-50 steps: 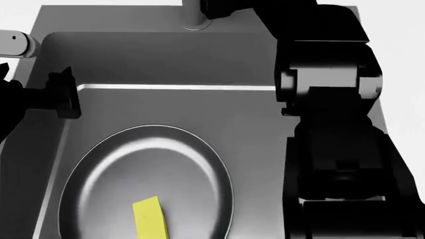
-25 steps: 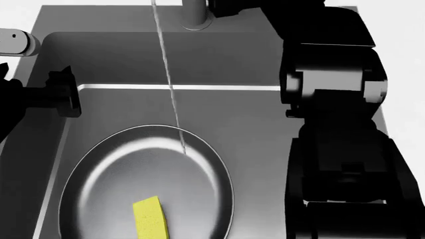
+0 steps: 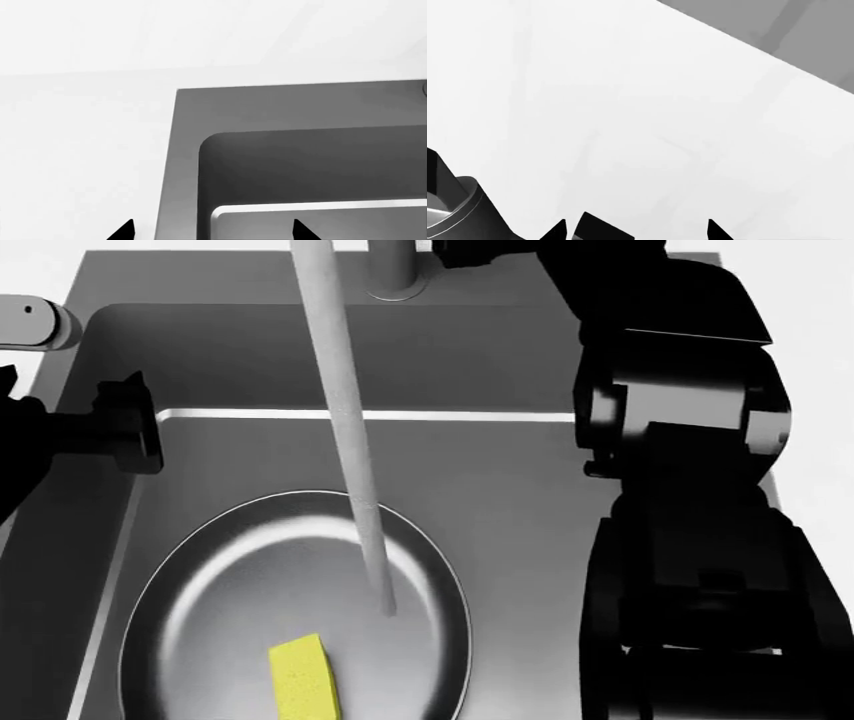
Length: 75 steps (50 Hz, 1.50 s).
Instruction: Pick the pan and sponge and place them into the sink. Then turn on the water.
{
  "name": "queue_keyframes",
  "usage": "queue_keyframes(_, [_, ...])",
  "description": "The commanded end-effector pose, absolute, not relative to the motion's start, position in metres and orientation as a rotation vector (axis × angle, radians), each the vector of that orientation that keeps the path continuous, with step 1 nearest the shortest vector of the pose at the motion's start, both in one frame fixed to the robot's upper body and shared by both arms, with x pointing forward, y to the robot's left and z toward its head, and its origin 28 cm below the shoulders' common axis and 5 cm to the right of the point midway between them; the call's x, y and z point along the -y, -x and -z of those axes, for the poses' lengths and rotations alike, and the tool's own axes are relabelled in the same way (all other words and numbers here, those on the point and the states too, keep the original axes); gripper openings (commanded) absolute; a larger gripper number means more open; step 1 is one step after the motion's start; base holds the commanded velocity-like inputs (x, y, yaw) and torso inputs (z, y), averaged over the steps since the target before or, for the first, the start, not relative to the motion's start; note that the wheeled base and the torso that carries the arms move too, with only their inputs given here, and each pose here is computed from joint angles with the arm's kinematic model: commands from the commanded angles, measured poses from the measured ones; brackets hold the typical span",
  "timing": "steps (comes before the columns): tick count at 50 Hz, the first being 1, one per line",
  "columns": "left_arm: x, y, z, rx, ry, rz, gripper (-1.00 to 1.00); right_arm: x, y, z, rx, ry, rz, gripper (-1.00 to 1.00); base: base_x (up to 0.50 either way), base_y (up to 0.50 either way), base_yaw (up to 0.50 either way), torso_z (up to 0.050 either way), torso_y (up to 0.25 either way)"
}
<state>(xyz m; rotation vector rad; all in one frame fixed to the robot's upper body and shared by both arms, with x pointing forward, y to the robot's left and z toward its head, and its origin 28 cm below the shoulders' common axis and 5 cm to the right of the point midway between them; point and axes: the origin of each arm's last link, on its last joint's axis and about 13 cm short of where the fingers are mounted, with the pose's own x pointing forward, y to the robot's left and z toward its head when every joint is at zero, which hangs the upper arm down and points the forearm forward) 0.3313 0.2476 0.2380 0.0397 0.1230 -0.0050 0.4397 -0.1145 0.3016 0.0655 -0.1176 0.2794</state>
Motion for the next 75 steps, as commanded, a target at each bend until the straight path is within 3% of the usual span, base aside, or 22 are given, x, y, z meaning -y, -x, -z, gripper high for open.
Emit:
queue_keyframes(1, [-0.245, -0.331, -0.242, -0.102, -0.019, 0.03, 1.0, 0.129, -0.439, -0.297, 0.099, -0.003, -0.206, 1.0, 0.0, 0.0, 0.0, 0.0, 0.0])
queue_keyframes(13, [-0.244, -0.331, -0.242, -0.106, -0.022, 0.029, 1.0, 0.114, -0.441, -0.302, 0.137, 0.014, -0.3, 1.0, 0.0, 0.0, 0.0, 0.0, -0.001])
queue_keyframes(27, [-0.245, -0.33, -0.242, -0.108, -0.025, 0.025, 1.0, 0.125, -0.437, -0.304, 0.155, 0.014, -0.251, 1.0, 0.0, 0.0, 0.0, 0.0, 0.0])
queue_keyframes(59, [-0.243, -0.327, -0.248, -0.097, -0.027, 0.035, 1.0, 0.126, -0.378, -0.34, 0.263, 0.056, -0.252, 1.0, 0.0, 0.0, 0.0, 0.0, 0.0])
queue_keyframes(75, [-0.244, -0.324, -0.255, -0.081, -0.031, 0.044, 1.0, 0.151, -0.322, -0.31, 0.148, 0.09, -0.26, 1.0, 0.0, 0.0, 0.0, 0.0, 0.0])
